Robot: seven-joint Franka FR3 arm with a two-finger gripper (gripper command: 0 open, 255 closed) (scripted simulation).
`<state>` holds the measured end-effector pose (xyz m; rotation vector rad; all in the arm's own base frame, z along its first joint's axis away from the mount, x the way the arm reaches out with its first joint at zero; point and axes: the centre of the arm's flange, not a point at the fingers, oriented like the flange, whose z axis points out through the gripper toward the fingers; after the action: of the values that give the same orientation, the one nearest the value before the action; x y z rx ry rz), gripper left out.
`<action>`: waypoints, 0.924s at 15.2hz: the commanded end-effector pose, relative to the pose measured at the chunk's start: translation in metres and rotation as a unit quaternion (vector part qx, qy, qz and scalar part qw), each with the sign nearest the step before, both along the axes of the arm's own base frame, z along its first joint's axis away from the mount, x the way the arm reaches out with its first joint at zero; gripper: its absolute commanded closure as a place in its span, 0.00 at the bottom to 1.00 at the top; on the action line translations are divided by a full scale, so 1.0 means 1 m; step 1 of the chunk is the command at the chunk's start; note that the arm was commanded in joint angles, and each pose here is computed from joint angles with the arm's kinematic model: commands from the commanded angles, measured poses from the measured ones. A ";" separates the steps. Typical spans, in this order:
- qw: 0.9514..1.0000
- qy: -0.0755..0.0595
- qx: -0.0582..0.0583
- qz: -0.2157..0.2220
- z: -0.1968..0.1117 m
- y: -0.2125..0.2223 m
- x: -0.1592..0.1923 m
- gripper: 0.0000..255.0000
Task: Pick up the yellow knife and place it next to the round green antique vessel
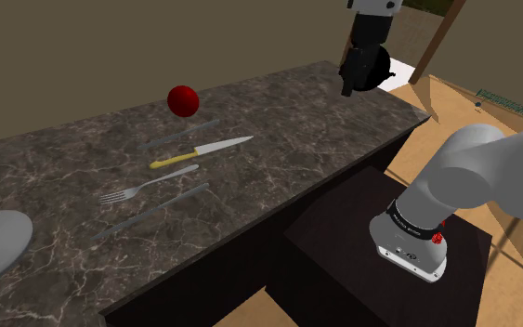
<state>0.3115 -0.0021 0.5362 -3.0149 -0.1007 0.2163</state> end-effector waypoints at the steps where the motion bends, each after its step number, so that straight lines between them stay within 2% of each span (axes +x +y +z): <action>1: 1.000 0.000 0.000 0.000 0.000 0.000 0.000 0.00; 4: 0.999 -0.004 0.007 0.045 -0.017 0.011 0.035 0.00; 7: 0.996 -0.008 0.014 0.091 -0.033 0.025 0.068 0.00; 10: 0.990 -0.012 0.021 0.136 -0.049 0.042 0.101 0.00; 14: 0.980 -0.017 0.030 0.195 -0.069 0.070 0.141 0.00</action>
<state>0.4417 0.0591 0.4703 -2.9221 -0.6433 0.1953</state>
